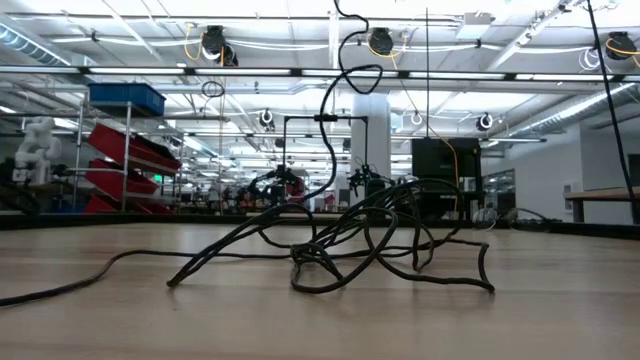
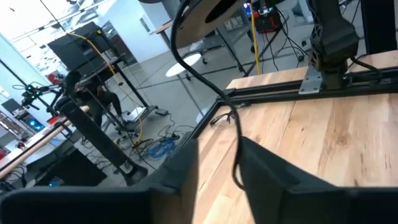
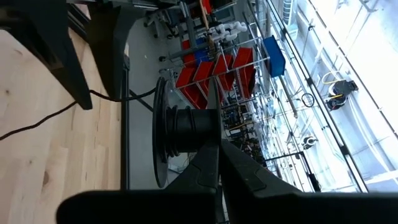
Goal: Coil cords
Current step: Uncoil the black wire from the black spool
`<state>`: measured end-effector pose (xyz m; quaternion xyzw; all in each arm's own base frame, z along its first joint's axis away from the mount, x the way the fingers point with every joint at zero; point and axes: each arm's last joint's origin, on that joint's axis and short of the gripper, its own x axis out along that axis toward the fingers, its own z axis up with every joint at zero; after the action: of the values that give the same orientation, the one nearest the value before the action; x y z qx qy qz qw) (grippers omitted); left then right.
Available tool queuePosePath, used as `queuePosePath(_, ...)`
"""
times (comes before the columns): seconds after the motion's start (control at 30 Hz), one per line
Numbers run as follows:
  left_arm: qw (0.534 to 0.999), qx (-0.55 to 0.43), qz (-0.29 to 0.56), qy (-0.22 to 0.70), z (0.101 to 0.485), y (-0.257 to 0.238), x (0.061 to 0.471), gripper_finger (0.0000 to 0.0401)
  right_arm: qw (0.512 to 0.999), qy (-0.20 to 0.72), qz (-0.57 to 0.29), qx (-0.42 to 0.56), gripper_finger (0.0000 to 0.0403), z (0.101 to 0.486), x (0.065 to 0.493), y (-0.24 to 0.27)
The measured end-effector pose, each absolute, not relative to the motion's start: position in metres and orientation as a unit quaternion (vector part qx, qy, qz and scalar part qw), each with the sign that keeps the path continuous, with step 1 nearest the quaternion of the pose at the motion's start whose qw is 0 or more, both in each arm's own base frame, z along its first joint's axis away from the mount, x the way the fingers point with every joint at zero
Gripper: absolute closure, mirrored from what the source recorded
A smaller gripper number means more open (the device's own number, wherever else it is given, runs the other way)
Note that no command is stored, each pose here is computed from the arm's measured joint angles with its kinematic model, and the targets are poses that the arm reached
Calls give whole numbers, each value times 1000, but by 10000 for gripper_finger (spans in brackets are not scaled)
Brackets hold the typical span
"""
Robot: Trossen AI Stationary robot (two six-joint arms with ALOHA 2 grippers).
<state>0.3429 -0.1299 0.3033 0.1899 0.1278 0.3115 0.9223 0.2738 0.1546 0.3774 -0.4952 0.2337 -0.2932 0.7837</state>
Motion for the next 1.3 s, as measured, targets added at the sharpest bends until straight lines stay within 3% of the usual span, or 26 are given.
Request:
queuePosePath(0.27, 917, 207, 314, 133, 303, -131, 342, 393, 784, 234, -293, -495, 403, 377, 274, 155)
queuePosePath(0.5, 891, 255, 349, 138, 313, -143, 329, 397, 784, 233, -294, -494, 403, 377, 274, 155)
queuePosePath(0.7, 905, 243, 333, 104, 335, -160, 311, 399, 784, 235, -301, -490, 403, 377, 275, 152)
queuePosePath(1.03, 961, 204, 187, 14, 351, -182, 304, 400, 802, 231, -336, -437, 403, 377, 283, 136)
queuePosePath(1.3, 974, 191, 122, 3, 344, -177, 317, 401, 821, 216, -350, -396, 403, 377, 285, 132)
